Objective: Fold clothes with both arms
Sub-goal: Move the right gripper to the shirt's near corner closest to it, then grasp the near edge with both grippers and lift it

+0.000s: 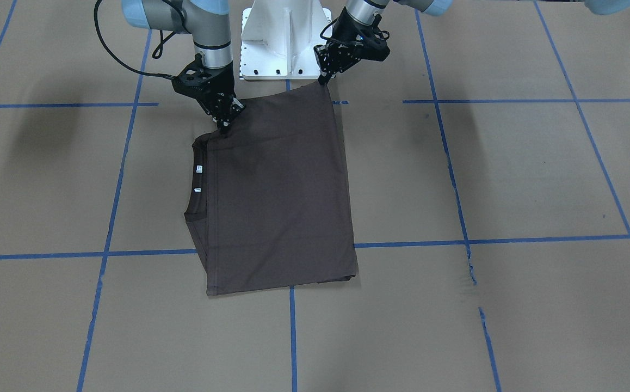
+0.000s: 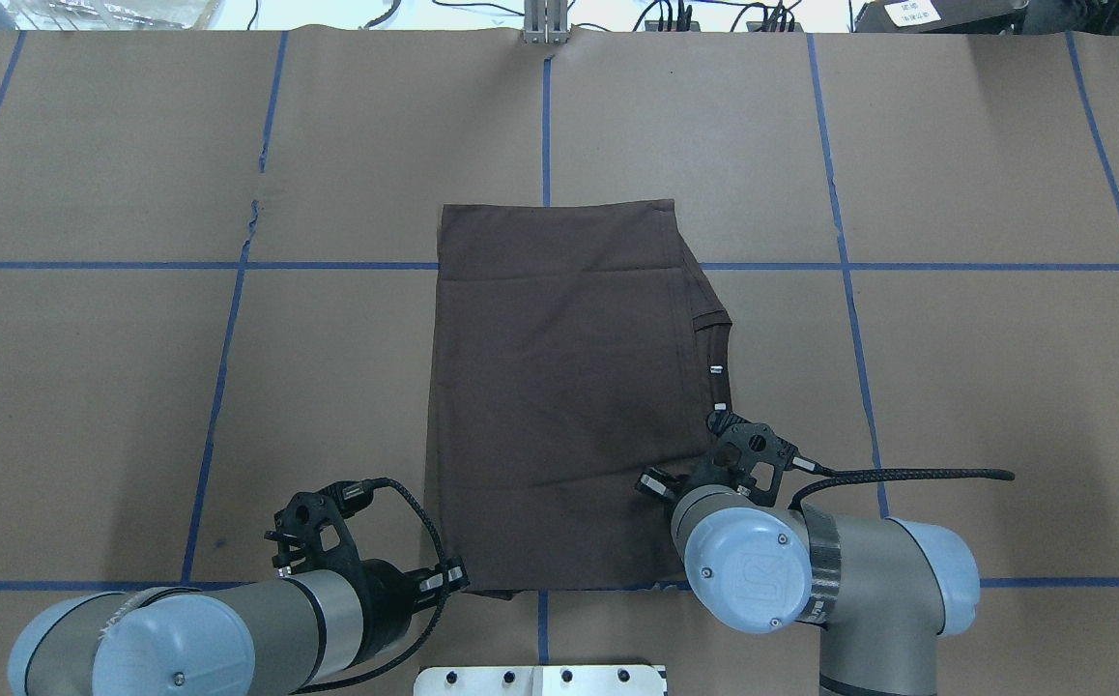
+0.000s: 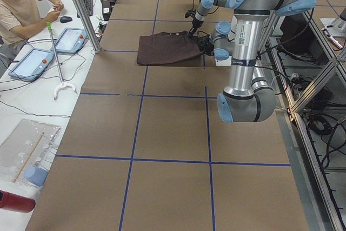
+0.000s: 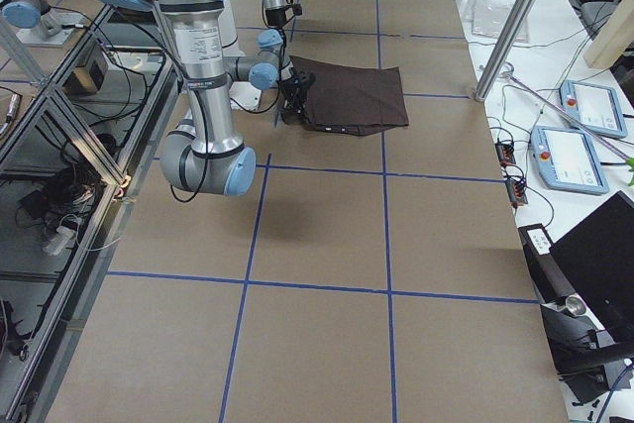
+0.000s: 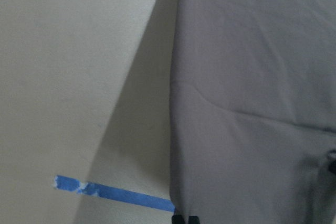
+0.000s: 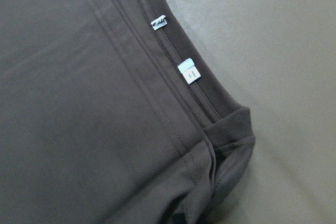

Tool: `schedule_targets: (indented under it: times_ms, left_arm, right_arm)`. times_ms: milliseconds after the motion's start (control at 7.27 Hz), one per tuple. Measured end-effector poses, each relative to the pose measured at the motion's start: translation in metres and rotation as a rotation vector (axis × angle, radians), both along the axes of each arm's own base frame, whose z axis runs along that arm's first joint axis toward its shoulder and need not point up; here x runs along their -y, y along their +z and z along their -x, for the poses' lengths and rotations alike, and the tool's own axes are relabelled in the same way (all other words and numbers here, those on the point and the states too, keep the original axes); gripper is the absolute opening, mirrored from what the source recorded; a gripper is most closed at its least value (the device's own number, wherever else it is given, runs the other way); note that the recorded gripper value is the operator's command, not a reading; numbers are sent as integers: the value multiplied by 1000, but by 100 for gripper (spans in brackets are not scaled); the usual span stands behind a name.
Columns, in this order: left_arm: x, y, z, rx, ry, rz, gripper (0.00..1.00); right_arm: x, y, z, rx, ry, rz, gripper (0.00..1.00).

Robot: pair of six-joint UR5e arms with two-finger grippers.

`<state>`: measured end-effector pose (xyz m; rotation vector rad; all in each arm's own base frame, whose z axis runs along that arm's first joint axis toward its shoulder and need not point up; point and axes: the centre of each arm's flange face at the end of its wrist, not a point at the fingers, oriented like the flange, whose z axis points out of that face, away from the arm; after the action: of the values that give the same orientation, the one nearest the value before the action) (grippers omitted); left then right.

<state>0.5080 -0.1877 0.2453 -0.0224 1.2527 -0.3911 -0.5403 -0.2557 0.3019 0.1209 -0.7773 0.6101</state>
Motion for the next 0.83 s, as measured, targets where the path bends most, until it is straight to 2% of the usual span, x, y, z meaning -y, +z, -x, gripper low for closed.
schedule_targets:
  times_ms: [275, 413, 825]
  left_arm:
    - [3, -4, 6, -9, 3, -3, 0]
    - [8, -13, 17, -13, 6, -12, 0]
    - [5, -70, 93, 6, 43, -16, 0]
  right_arm:
    - [1, -7, -4, 18, 2, -2, 0]
    - [0, -24, -15, 49, 0, -7, 0]
    - [-17, -91, -86, 132, -28, 5, 0]
